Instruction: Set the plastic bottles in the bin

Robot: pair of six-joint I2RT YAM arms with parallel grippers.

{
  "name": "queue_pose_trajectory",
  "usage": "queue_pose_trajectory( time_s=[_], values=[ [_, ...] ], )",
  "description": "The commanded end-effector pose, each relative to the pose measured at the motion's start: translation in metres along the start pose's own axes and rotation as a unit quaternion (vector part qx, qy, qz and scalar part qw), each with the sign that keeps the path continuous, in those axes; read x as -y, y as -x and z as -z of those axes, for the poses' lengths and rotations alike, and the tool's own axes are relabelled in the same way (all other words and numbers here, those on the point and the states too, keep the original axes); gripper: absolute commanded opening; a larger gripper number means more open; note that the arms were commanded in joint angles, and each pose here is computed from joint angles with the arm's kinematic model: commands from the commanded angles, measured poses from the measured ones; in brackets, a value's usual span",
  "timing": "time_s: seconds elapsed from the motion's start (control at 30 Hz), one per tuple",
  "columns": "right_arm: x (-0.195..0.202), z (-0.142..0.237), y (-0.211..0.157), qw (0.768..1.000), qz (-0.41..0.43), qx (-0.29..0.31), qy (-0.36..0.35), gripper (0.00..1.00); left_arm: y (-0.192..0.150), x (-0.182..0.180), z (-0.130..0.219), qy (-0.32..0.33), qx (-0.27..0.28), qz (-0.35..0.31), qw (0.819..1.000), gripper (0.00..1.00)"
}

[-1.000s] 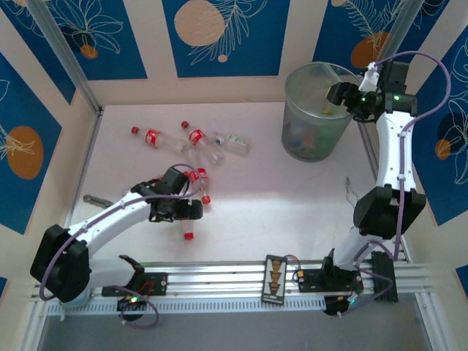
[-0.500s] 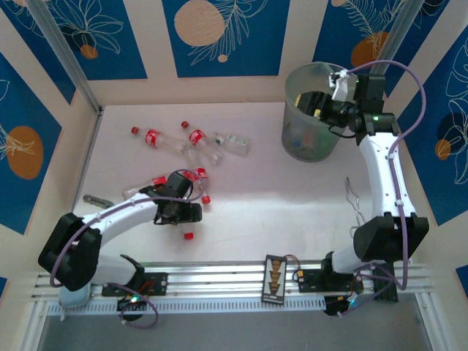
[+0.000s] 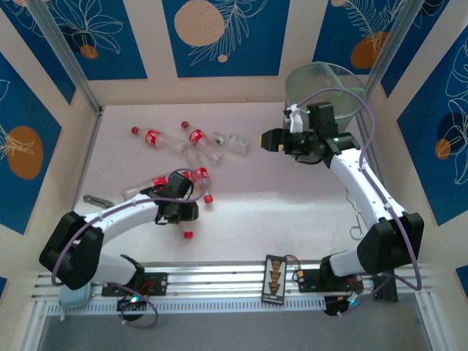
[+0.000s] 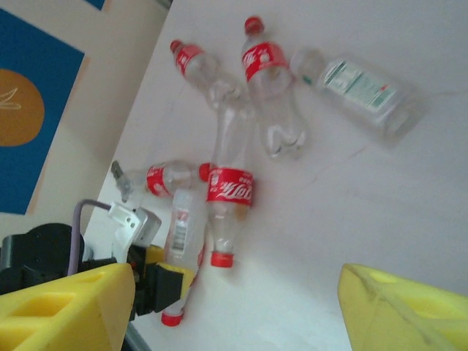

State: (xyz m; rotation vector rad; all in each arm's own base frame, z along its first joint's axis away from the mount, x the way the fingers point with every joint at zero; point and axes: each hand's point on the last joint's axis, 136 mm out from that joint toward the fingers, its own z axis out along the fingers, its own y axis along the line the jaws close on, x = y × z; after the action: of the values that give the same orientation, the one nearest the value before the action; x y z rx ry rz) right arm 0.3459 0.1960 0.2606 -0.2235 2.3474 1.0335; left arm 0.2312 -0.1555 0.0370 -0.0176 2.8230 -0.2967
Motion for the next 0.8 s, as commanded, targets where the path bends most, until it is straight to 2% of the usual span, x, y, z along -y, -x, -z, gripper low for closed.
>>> queue_pose_trajectory(
  time_s=[0.0, 0.17, 0.27, 0.43, 0.53, 0.67, 0.77],
  values=[
    [-0.005, -0.017, -0.003, 1.0, -0.006, -0.005, 0.014, 0.74, 0.01, 0.01, 0.017, -0.015, 0.016, -0.018, 1.0, 0.49],
    [-0.013, -0.044, -0.017, 0.999, -0.017, -0.037, 0.031, 0.74, 0.025, 0.021, 0.048, -0.038, 0.047, -0.032, 0.998, 0.48],
    [-0.023, -0.061, -0.027, 0.997, -0.013, -0.061, 0.047, 0.74, 0.043, 0.047, 0.072, -0.098, 0.089, -0.051, 0.99, 0.47],
    [-0.04, -0.086, -0.035, 0.994, -0.006, -0.08, 0.079, 0.78, 0.064, 0.108, 0.092, -0.248, 0.124, -0.083, 0.957, 0.48],
    [-0.049, -0.095, -0.037, 0.991, -0.006, -0.084, 0.101, 0.79, 0.071, 0.133, 0.098, -0.311, 0.127, -0.087, 0.938, 0.48],
    [-0.057, -0.107, -0.038, 0.988, -0.011, -0.088, 0.129, 0.79, 0.078, 0.156, 0.106, -0.364, 0.136, -0.094, 0.916, 0.49],
    [-0.058, -0.117, -0.038, 0.986, -0.011, -0.091, 0.137, 0.79, 0.08, 0.166, 0.111, -0.385, 0.137, -0.1, 0.907, 0.5]
  ],
)
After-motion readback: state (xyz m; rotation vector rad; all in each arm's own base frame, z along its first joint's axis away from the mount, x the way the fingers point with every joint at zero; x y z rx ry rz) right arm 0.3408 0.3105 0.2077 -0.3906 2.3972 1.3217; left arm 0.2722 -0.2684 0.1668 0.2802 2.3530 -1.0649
